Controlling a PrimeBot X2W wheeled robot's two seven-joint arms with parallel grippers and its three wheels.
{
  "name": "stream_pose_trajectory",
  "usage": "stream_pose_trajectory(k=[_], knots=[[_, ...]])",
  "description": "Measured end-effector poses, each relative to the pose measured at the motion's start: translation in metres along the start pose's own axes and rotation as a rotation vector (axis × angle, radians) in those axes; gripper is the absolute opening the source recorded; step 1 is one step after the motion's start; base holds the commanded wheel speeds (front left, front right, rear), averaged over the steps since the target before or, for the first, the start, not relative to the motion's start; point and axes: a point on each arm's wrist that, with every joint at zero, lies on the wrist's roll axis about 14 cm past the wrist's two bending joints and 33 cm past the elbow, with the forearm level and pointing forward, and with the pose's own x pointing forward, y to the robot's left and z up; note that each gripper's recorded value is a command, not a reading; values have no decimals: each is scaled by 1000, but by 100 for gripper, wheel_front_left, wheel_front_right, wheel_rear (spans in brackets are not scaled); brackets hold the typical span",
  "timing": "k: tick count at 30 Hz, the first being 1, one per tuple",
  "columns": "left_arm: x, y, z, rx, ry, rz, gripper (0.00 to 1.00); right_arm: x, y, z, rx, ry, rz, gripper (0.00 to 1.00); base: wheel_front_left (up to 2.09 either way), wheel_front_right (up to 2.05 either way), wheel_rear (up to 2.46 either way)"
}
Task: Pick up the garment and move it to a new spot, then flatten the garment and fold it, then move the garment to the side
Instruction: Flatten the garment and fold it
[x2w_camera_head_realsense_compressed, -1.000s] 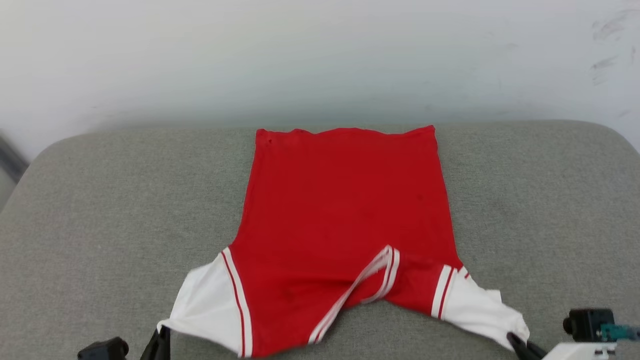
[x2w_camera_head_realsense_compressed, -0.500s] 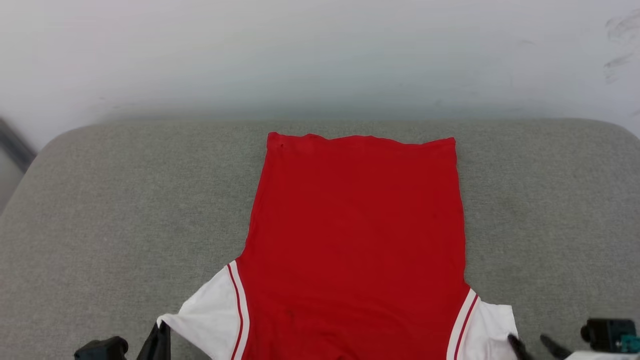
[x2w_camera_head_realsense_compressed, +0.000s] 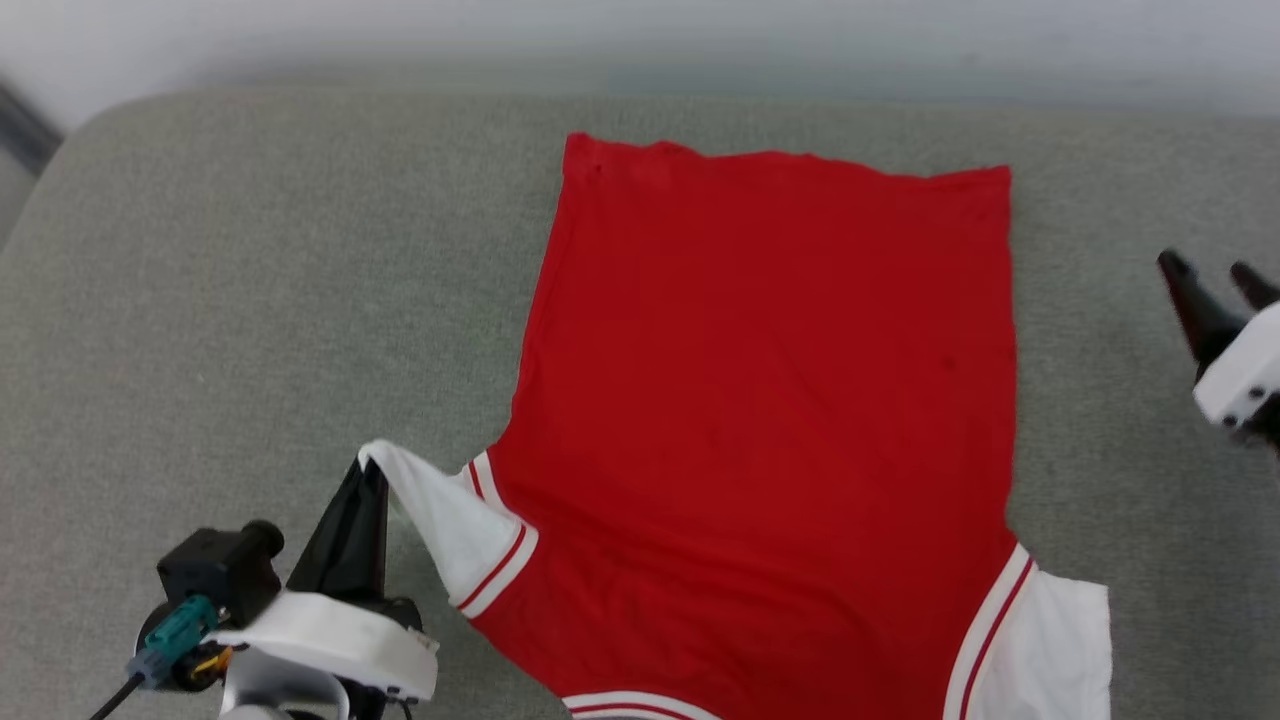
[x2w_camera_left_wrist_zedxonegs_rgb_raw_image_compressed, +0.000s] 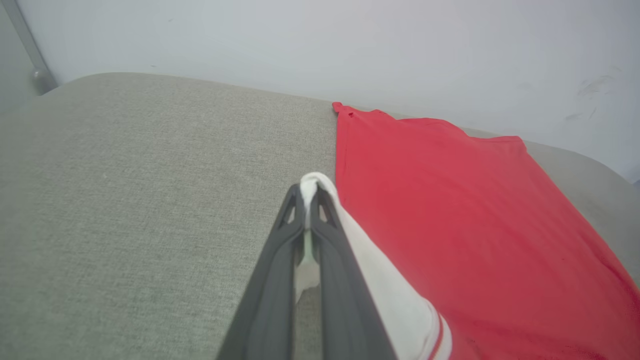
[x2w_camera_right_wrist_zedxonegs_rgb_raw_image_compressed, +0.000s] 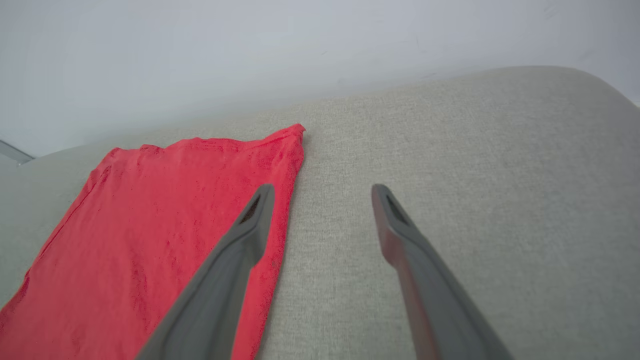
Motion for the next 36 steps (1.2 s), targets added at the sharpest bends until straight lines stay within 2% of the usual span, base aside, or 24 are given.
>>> stream_pose_trajectory(k=[5, 11, 17, 22, 24, 25, 30, 36], knots=[[31, -1, -9, -8, 2, -21, 0, 67, 1, -3, -19, 142, -13, 100, 0, 0, 0], [53, 13, -29, -7, 31, 3, 0, 127, 15, -39, -31, 375, -1, 100, 0, 0, 0], [64, 27, -47, 5, 64, 32, 0, 168, 32, -72, -38, 529, 16, 100, 0, 0, 0], [66, 29, -56, 15, 87, 29, 0, 173, 32, -87, -9, 632, -5, 100, 0, 0, 0], [66, 28, -55, 17, 83, 24, 0, 169, 31, -88, -11, 651, -17, 44, 0, 0, 0], [65, 27, -53, 19, 80, 21, 0, 167, 32, -87, -19, 654, -22, 0, 0, 0, 0], [63, 24, -46, 21, 63, 15, 0, 162, 34, -77, -53, 615, -31, 0, 0, 0, 0], [51, 19, -32, 8, 31, 10, 0, 145, 31, -34, -200, 499, -56, 0, 0, 0, 0]])
